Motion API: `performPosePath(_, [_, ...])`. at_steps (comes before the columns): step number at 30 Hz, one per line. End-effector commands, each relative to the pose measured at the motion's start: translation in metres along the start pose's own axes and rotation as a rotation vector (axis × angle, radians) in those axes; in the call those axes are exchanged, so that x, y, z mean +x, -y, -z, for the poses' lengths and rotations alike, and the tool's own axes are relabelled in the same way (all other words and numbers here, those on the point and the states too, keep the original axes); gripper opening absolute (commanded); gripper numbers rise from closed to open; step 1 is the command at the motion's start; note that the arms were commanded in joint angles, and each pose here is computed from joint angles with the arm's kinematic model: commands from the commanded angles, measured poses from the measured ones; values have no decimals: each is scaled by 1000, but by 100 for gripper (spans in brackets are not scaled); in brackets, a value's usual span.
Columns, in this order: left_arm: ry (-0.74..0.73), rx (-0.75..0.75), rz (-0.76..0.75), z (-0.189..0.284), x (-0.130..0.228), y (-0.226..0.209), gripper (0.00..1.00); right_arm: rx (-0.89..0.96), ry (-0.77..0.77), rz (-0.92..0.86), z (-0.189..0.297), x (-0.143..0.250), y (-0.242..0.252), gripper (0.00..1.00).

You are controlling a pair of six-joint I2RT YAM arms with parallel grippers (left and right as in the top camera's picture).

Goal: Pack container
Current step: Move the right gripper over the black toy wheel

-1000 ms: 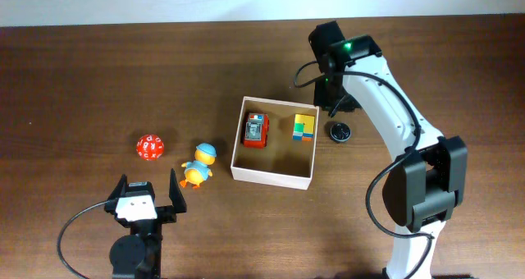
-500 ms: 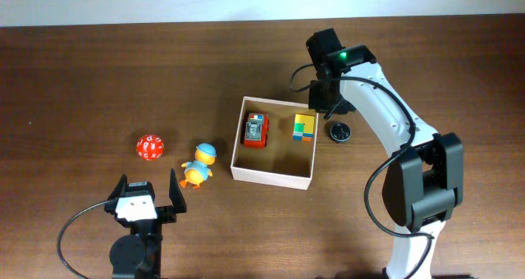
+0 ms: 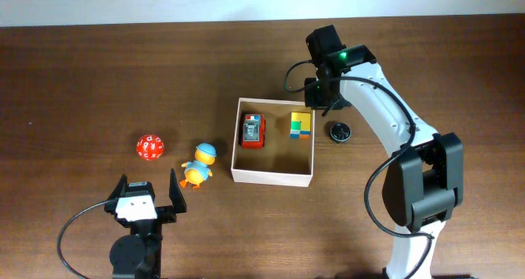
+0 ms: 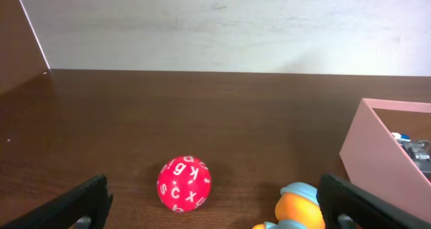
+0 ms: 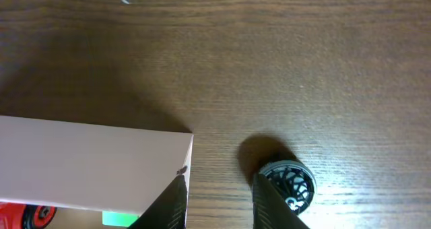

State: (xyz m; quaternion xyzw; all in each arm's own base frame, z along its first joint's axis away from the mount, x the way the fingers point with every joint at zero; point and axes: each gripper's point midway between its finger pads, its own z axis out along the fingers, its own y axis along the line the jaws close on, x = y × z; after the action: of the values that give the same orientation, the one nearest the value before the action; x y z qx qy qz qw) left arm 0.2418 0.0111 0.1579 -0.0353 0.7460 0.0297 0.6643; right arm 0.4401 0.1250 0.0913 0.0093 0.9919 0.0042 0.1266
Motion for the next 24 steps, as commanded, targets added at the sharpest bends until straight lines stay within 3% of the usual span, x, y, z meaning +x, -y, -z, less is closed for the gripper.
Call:
performPosePath(1, [4, -13, 10, 0, 0, -3, 99, -24, -4, 27, -1, 1, -3, 27])
performPosePath(23, [4, -13, 10, 0, 0, -3, 99, -64, 35, 119, 0, -9, -11, 28])
performPosePath(24, [4, -13, 10, 0, 0, -3, 99, -52, 39, 116, -1, -10, -7, 33])
